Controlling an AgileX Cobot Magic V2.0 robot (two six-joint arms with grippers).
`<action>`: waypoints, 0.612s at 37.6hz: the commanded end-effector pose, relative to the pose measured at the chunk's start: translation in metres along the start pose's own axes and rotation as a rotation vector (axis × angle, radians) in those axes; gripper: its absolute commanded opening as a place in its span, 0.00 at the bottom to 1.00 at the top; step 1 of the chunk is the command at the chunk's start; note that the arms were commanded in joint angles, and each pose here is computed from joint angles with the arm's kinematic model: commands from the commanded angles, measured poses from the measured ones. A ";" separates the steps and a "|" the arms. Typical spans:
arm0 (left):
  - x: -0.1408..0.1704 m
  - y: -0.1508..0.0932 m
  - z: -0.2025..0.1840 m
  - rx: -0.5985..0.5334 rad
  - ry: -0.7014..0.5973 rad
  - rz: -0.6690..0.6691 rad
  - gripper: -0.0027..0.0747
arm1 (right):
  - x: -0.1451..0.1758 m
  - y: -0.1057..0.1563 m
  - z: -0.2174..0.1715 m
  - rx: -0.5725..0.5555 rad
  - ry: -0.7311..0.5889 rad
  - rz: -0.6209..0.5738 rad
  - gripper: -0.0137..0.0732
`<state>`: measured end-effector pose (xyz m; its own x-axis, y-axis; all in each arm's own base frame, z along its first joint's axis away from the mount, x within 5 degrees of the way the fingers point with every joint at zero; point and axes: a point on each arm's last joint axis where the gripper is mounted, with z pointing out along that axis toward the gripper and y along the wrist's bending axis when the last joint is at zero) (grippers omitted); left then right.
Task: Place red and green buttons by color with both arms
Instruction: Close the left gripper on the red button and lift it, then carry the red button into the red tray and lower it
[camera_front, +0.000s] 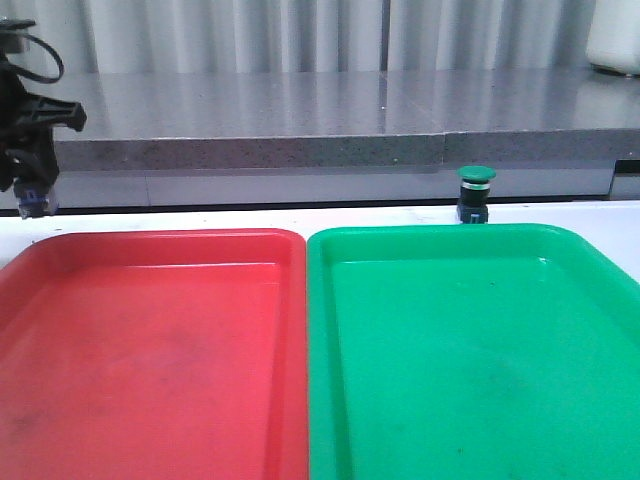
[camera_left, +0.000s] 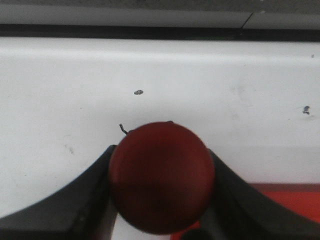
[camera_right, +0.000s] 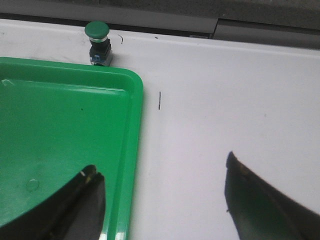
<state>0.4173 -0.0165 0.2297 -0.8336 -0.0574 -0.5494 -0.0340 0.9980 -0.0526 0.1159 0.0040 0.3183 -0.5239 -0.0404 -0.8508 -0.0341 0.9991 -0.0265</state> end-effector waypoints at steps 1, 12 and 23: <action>-0.020 -0.006 -0.053 0.022 -0.129 -0.001 0.22 | -0.015 -0.001 -0.005 0.011 -0.092 -0.016 0.76; 0.009 -0.037 -0.092 0.078 -0.112 0.072 0.22 | -0.015 -0.001 -0.005 0.011 -0.092 -0.016 0.76; 0.062 -0.090 -0.101 0.192 -0.050 0.204 0.22 | -0.015 -0.001 -0.005 0.011 -0.092 -0.016 0.76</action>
<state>0.3254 -0.0916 0.2652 -0.8455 0.1313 -0.5175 0.1907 0.9796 -0.0631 0.1159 0.0040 0.3183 -0.5239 -0.0404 -0.8508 -0.0341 0.9991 -0.0265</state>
